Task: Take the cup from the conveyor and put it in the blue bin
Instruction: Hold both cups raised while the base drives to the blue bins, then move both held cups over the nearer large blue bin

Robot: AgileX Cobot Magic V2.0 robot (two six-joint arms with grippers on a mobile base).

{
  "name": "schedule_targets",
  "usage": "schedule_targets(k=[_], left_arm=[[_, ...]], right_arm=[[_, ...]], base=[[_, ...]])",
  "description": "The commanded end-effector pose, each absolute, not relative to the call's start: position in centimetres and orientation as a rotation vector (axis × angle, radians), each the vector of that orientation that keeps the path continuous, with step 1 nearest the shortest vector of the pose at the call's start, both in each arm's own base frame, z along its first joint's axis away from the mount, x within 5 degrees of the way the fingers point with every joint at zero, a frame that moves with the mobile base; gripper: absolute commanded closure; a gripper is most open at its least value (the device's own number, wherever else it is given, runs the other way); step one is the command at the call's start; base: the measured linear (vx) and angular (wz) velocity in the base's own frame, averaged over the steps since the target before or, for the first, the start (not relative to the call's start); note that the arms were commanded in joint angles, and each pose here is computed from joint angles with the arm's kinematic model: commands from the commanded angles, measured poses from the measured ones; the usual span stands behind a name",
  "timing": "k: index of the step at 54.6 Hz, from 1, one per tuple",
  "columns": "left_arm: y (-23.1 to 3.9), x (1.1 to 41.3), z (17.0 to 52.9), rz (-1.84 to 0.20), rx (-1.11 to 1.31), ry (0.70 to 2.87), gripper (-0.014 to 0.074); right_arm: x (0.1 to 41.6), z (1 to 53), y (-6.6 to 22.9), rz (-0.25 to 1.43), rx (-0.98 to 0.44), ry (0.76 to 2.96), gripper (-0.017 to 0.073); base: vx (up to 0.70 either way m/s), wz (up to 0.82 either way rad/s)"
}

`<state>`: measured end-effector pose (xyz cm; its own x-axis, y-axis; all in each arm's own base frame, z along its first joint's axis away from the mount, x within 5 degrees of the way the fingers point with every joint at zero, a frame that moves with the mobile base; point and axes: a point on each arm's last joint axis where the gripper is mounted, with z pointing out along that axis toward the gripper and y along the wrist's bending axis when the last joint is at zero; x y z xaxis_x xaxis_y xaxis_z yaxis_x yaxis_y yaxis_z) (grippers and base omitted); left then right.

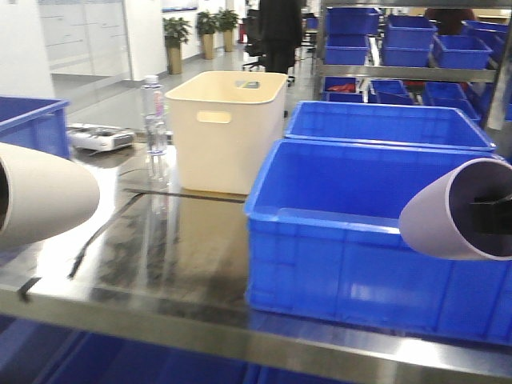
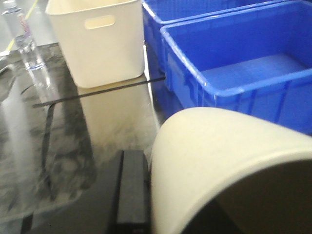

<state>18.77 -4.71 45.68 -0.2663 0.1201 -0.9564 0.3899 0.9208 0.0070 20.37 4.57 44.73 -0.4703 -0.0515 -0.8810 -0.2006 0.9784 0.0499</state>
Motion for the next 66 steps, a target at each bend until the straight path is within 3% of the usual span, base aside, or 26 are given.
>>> schedule_targets(k=[1, 40, 66], left_arm=[[-4.7, 18.2, 47.7, -0.285, 0.335, 1.72, 0.0601], [-4.7, 18.4, 47.6, -0.286, 0.335, 1.725, 0.0601], [-4.9, 20.0, 46.6, -0.291, 0.336, 1.774, 0.0601]], right_arm=[[19.9, 46.7, 4.4, 0.177, -0.17, 1.926, 0.0568], [19.9, 46.8, 4.4, 0.178, -0.17, 1.924, 0.0568], [19.9, 46.7, 4.4, 0.177, -0.17, 1.926, 0.0568]], base=[[0.31, -0.35], [0.22, -0.38], [0.02, -0.05]])
